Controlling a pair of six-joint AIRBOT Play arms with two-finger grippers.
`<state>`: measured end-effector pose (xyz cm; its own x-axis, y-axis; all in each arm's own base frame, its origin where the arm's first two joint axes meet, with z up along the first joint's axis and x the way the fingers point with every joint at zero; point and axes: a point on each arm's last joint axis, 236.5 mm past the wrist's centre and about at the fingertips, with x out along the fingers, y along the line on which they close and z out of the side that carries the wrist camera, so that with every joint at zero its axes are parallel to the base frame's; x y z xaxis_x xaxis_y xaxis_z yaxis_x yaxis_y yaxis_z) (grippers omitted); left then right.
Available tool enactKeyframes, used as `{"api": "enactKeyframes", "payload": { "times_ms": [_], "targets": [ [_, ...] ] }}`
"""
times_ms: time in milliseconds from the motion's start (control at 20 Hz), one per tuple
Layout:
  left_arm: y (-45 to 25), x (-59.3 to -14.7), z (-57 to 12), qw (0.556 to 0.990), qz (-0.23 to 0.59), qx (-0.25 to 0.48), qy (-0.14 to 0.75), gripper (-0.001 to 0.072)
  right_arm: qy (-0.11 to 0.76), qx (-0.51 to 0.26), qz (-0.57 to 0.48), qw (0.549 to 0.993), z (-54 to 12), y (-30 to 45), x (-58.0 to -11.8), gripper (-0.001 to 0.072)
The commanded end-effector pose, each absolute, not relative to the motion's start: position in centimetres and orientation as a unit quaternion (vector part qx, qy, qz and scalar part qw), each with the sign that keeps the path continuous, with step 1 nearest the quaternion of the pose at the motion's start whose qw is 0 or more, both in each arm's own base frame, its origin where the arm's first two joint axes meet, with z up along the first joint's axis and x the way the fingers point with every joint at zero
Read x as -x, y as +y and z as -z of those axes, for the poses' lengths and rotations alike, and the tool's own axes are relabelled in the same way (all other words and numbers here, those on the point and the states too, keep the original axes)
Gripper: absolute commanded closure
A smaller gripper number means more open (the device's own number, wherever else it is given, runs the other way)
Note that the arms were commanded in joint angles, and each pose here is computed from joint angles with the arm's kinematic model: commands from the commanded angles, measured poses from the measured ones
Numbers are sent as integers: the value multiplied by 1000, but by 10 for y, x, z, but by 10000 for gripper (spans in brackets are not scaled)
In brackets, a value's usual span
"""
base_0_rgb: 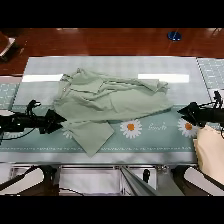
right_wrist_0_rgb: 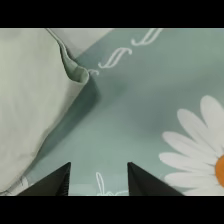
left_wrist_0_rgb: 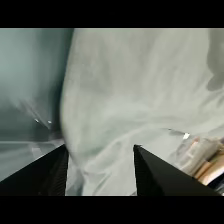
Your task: Fold the shirts.
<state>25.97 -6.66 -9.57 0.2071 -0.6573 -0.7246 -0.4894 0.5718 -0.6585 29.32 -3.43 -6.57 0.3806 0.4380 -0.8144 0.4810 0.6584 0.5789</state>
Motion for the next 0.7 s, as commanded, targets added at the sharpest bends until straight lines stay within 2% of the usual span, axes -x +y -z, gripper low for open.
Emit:
{"api": "enactKeyframes", "payload": {
  "times_ms": [0, 50, 100, 150, 350, 550, 650],
  "targets": [
    [-82, -269, 108, 642, 58, 470, 603, 209, 555, -419, 16, 718, 68, -31, -290, 300],
    [-86, -273, 110, 647, 58, 467, 599, 263, 554, -420, 17, 719, 67, -31, -290, 300],
    [-90, -279, 110, 655, 56, 466, 592, 425, 551, -421, 19, 720, 68, -32, -292, 300],
    [-92, -284, 111, 663, 56, 462, 586, 692, 546, -425, 25, 722, 67, -34, -294, 300],
    [-97, -290, 105, 674, 73, 451, 581, 682, 502, -452, 54, 735, 66, -49, -318, 300],
    [-98, -289, 104, 671, 77, 451, 583, 682, 524, -490, 34, 696, 88, -43, -336, 300],
    [-99, -288, 104, 671, 77, 451, 584, 682, 552, -483, 11, 680, 99, -26, -342, 300]
  ]
}}
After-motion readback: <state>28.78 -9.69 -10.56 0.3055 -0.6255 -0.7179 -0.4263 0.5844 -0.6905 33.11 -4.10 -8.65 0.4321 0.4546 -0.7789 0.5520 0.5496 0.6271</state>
